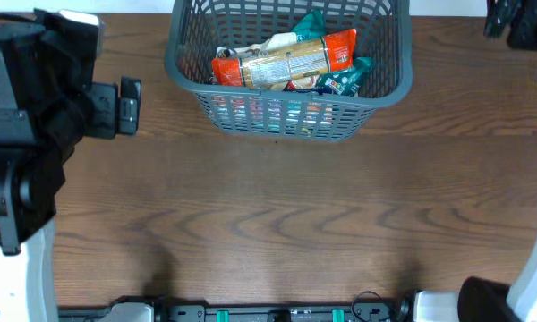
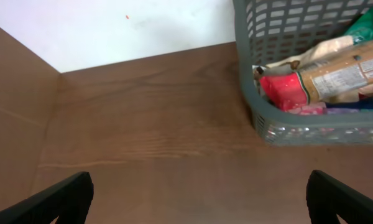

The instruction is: Pack container

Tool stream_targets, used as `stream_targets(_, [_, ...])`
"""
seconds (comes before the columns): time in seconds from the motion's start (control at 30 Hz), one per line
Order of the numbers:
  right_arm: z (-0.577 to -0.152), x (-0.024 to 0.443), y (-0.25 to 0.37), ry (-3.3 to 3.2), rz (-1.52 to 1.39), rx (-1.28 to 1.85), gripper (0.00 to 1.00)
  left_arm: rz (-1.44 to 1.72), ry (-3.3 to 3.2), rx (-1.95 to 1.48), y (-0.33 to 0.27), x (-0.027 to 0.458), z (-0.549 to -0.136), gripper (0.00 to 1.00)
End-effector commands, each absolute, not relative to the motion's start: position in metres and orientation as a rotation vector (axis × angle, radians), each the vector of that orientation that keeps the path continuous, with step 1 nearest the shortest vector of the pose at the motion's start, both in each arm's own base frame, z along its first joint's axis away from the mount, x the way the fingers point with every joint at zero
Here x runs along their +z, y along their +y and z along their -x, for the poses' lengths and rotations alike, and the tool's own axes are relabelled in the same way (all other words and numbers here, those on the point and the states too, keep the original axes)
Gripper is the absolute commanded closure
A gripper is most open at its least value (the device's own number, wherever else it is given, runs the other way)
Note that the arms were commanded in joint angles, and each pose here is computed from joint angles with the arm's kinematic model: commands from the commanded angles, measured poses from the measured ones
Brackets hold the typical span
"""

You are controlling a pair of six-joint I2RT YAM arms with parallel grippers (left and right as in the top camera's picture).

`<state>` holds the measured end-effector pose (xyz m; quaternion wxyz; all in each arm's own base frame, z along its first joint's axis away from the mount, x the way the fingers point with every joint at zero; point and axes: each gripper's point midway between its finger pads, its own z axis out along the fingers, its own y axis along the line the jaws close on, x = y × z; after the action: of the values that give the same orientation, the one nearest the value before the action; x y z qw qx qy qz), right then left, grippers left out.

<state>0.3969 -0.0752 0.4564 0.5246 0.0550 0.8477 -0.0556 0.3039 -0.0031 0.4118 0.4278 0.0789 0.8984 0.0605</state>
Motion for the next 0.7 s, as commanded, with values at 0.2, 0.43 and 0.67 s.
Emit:
stream_targets(0.2, [-0.368, 0.409, -0.044, 2.195, -0.106, -0.065, 0.01, -0.142, 2.220, 0.101, -0.004, 0.363, -0.281, 0.01])
stream_targets(0.43, [-0.324, 0.379, -0.020, 2.160, -0.068, -0.034, 0.01, -0.059, 2.249, 0.056, -0.004, 0.301, -0.262, 0.01])
stream_targets(0.67, [-0.264, 0.311, -0.011, 2.174, -0.021, -0.034, 0.01, -0.002, 2.297, 0.031, -0.003, 0.263, -0.248, 0.01])
